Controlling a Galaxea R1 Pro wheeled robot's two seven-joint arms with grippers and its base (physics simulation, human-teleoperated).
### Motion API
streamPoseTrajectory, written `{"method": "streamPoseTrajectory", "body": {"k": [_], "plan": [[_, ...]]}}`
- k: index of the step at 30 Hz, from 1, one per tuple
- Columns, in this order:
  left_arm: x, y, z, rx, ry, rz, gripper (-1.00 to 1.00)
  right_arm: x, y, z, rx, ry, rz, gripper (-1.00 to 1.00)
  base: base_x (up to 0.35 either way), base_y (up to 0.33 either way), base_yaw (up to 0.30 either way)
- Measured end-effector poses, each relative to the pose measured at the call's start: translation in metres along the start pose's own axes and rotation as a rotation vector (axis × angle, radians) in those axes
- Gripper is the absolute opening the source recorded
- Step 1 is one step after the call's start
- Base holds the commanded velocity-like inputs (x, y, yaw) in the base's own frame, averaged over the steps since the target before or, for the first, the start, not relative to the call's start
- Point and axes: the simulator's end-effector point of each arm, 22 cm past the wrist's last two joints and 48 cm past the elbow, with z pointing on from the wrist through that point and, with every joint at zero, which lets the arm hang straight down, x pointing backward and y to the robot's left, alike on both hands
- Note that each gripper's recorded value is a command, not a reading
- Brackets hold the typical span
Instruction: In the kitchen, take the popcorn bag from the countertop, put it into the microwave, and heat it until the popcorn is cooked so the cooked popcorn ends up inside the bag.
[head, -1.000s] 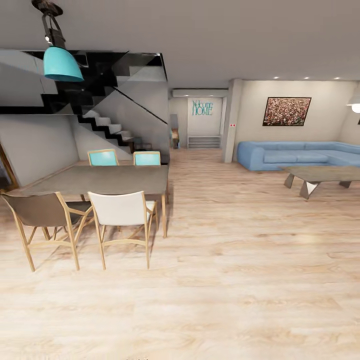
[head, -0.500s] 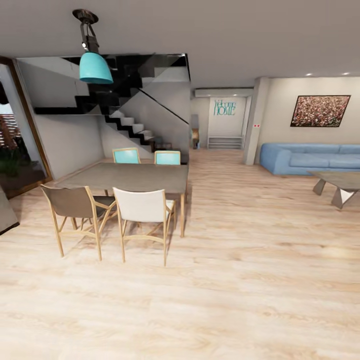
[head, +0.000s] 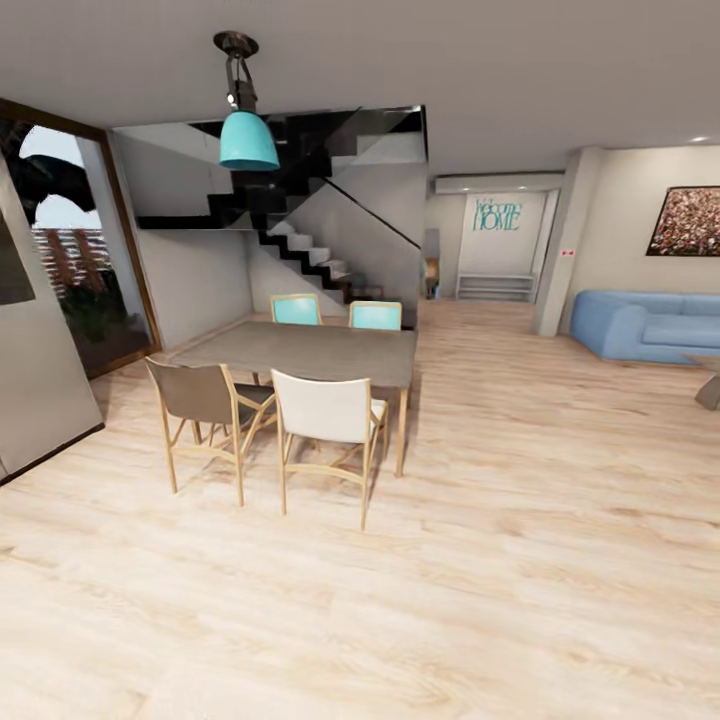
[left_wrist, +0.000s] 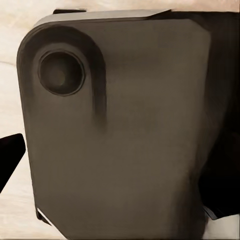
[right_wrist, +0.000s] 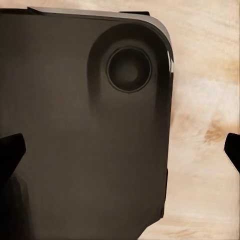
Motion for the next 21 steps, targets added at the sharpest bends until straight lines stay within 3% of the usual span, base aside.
{"method": "streamPoseTrajectory", "body": {"k": [8,14,17,21], "plan": [[-0.0002,-0.0010,0.0000,0.000,0.000,-0.006,1.00,0.0000,0.0012,0.0000,-0.002,0.000,-0.004,1.00,0.000,0.000,0.274],[-0.0005,0.0025,0.0000,-0.008,-0.001,-0.140,1.00,0.0000,0.0022,0.0000,-0.003,0.000,-0.005,1.00,0.000,0.000,0.274],[-0.0003,0.0029,0.0000,-0.009,-0.001,-0.167,1.00,0.0003,0.0012,0.0000,-0.002,0.001,-0.005,1.00,0.000,0.000,0.274],[-0.0003,0.0024,0.0000,-0.009,-0.001,-0.172,1.00,0.0003,0.0005,0.0000,-0.001,0.002,-0.005,1.00,0.000,0.000,0.274]]}}
